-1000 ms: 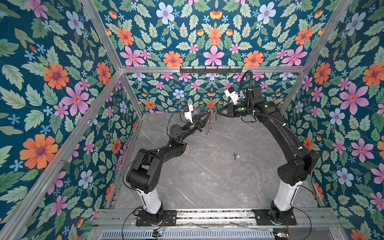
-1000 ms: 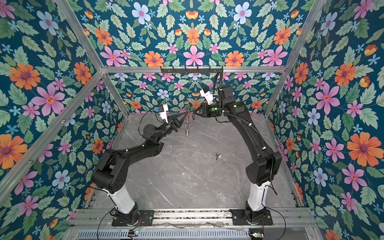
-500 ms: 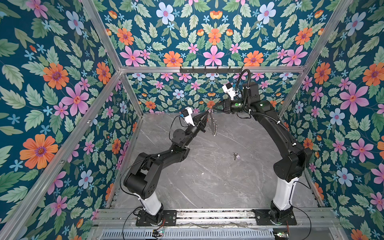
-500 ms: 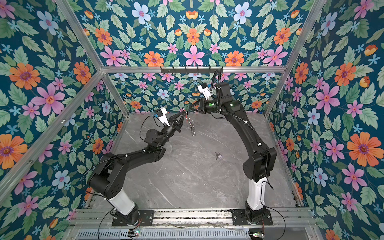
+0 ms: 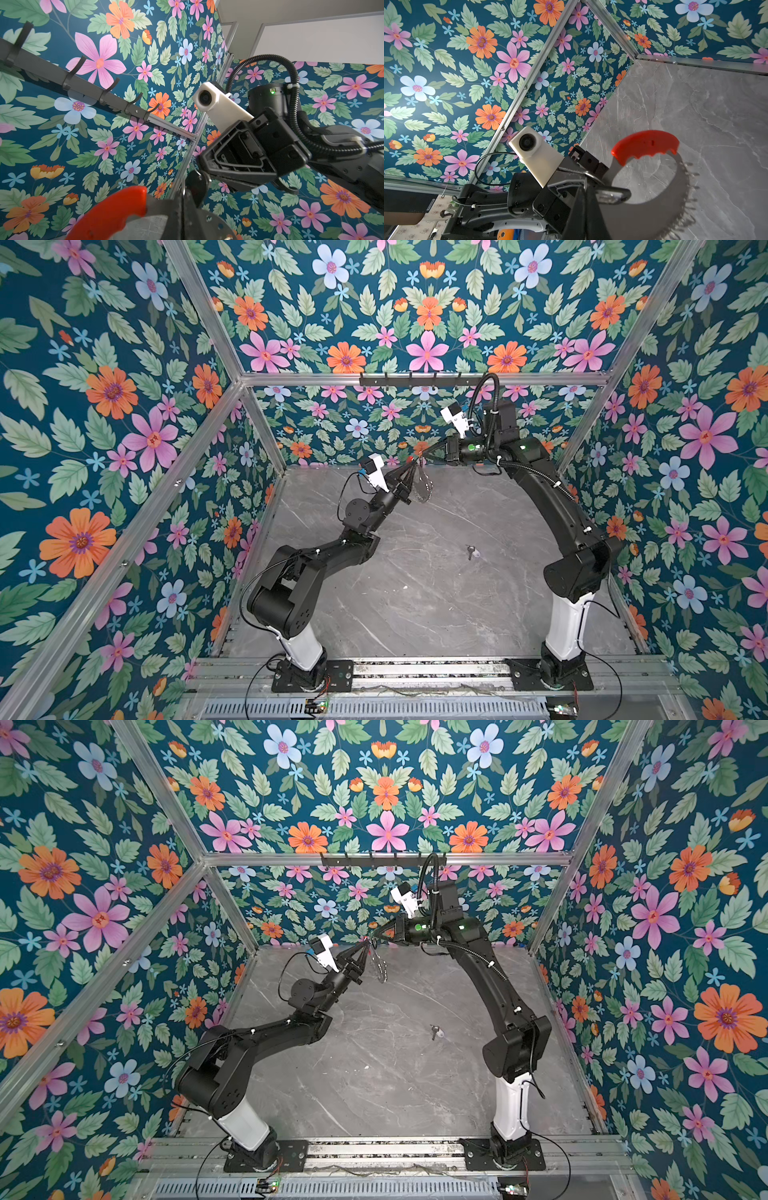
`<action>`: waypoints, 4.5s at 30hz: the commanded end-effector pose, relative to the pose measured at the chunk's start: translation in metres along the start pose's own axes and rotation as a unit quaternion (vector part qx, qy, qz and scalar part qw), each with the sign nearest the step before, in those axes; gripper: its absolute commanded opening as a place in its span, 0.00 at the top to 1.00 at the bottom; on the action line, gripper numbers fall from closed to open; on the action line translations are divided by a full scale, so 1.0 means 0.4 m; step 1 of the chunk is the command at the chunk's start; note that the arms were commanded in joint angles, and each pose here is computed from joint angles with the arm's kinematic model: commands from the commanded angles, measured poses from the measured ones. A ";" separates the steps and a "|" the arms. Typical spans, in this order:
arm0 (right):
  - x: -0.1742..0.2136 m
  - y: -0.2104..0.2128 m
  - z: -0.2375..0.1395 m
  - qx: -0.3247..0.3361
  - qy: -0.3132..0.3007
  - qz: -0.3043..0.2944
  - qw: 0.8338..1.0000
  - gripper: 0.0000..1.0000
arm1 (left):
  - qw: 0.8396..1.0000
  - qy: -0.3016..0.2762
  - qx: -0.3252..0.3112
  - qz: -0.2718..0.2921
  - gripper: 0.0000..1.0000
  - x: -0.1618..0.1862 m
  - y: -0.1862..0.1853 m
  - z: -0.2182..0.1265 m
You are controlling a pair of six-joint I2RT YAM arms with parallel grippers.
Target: Put the keys on the keyring
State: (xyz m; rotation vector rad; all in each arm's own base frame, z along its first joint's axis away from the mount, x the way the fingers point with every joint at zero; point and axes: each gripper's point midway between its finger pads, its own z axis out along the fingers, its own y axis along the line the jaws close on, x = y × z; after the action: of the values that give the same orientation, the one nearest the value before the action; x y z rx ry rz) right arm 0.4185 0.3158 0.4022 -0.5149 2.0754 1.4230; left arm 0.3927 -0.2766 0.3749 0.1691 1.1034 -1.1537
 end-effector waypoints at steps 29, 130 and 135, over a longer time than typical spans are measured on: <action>0.017 -0.042 0.008 0.019 0.015 0.026 0.999 1.00 | 0.997 -0.036 0.059 0.024 1.00 -0.049 -0.063 0.003; 0.012 0.043 -0.004 -0.048 -0.003 -0.083 0.995 1.00 | 0.986 -0.010 0.135 -0.095 1.00 -0.059 -0.071 0.016; 0.010 0.041 -0.005 -0.045 -0.008 -0.085 0.995 1.00 | 0.987 -0.005 0.130 -0.098 1.00 -0.045 -0.062 0.014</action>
State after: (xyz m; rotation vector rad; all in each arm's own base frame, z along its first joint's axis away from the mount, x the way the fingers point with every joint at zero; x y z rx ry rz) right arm 0.4096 0.3182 0.3989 -0.6774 1.9596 1.4066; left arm 0.3836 -0.2811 0.3956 0.2377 1.0175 -1.4696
